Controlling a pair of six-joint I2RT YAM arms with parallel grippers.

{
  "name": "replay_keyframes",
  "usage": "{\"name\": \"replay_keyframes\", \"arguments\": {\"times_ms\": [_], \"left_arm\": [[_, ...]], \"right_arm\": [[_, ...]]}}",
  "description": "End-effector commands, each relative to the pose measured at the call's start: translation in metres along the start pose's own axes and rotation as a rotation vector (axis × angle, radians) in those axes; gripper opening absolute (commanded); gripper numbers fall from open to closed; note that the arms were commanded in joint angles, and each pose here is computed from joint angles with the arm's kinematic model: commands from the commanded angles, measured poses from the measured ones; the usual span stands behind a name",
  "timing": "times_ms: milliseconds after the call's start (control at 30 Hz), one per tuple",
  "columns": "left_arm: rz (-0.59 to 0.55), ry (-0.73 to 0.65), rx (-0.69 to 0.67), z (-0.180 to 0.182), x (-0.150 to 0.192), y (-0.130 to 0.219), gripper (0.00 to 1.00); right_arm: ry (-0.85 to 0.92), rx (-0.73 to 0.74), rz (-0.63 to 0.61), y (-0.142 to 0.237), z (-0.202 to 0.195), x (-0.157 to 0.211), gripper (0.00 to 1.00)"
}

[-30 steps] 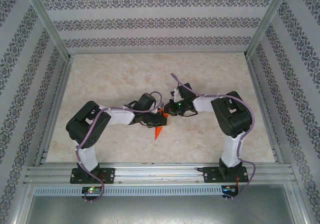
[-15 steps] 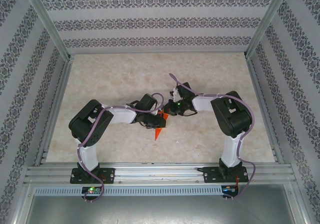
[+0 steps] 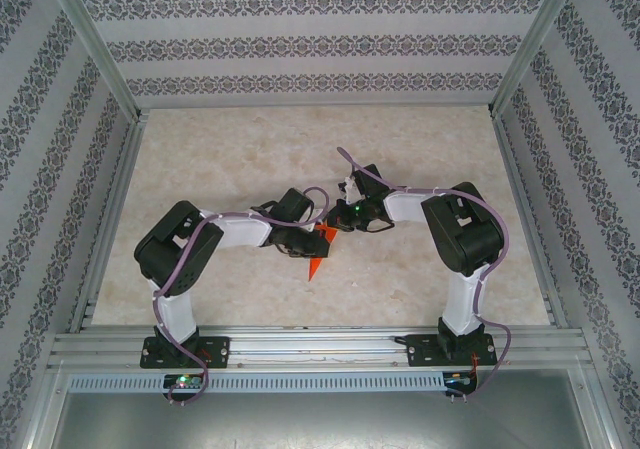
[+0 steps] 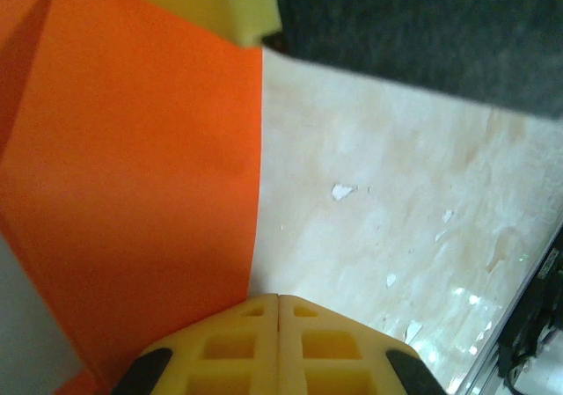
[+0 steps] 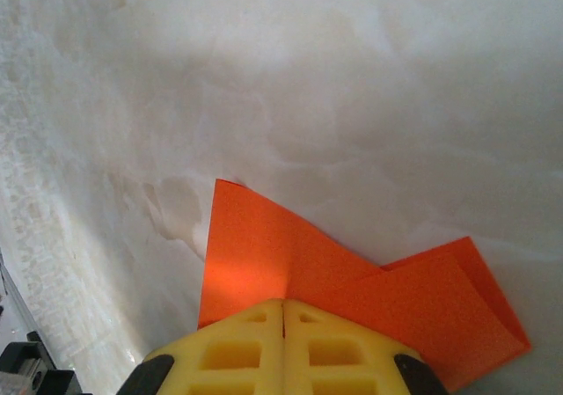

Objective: Fold a paper plane with a square sheet of paper (fold left side to right side)
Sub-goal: Fold the wing for the fifth time at the center of the table.

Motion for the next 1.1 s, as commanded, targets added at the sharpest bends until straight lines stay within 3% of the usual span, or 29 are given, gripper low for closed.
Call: {"name": "replay_keyframes", "arguments": {"times_ms": [0, 433, 600, 1067], "left_arm": [[0.061, -0.044, -0.042, 0.007, 0.022, 0.01, 0.02], [0.059, -0.138, -0.041, -0.003, 0.03, 0.034, 0.03], [0.003, -0.125, 0.066, -0.031, 0.011, 0.04, 0.02], [0.054, -0.105, 0.089, -0.03, 0.024, 0.011, 0.02]], "right_arm": [[-0.132, 0.303, 0.142, -0.011, -0.086, 0.054, 0.0], [-0.136, 0.305, 0.143, -0.009, -0.087, 0.054, 0.0], [-0.139, 0.304, 0.142, -0.009, -0.086, 0.054, 0.0], [-0.139, 0.321, 0.155, -0.011, -0.09, 0.057, 0.0]]}}
Point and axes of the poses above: each hand's point on the last joint's axis, 136 mm out from that joint toward the fingers, its own y axis back along the fingers, its own z axis along the line the jaws close on, x = y × z, the point moved 1 cm from there along y, back along the fingers, and after that the axes turned 1 degree about y, right-handed, at the moved point
